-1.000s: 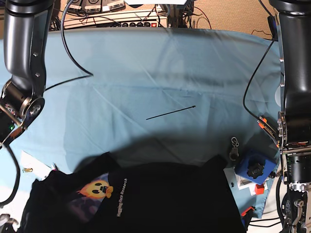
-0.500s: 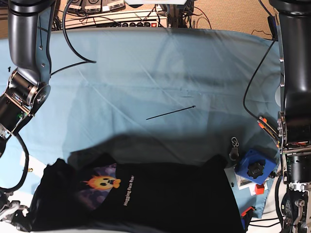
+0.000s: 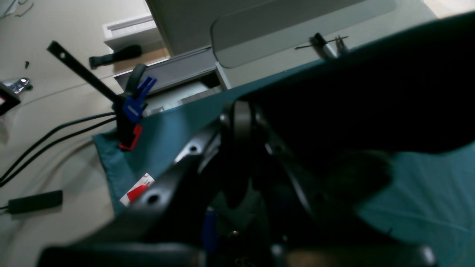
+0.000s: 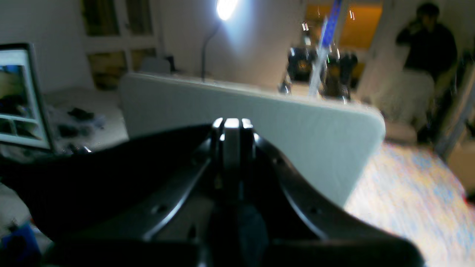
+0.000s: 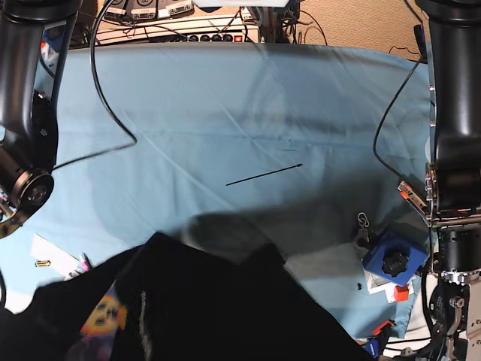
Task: Layout the t-shirt on the table in an organized manner, then fold the t-shirt properly
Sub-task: 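Lower the shirt onto the table with both grippers, graphic side up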
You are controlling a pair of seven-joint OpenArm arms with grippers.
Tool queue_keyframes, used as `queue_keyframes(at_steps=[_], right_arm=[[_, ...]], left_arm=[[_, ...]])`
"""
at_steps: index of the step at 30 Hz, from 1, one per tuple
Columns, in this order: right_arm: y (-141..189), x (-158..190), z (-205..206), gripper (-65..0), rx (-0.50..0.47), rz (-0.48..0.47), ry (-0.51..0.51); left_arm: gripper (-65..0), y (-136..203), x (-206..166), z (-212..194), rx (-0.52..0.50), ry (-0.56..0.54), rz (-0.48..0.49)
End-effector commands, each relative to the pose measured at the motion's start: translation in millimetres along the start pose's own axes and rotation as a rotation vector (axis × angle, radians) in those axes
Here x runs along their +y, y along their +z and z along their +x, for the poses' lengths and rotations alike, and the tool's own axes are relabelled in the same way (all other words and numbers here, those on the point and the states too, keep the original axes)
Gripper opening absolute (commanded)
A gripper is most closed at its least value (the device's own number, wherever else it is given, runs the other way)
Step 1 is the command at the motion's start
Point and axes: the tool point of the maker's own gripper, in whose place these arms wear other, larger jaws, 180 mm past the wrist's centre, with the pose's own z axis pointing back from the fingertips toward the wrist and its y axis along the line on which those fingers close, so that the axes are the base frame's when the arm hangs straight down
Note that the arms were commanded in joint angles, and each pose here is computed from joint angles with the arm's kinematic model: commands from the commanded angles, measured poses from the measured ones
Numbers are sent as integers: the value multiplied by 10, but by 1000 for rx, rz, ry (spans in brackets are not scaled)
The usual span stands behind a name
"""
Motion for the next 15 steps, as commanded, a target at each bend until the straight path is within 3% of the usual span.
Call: queue_keyframes(at_steps=[1, 9, 15], right_arm=[[55, 3, 259, -650, -78, 2, 14], [-229, 234, 0, -650, 48, 68, 54], [-304, 353, -48, -650, 79, 88, 89]], left_arm=[[-650, 133, 11, 329, -72, -20, 10], [-650, 137, 20, 320, -67, -20, 12], [-650, 140, 20, 326, -68, -21, 12]])
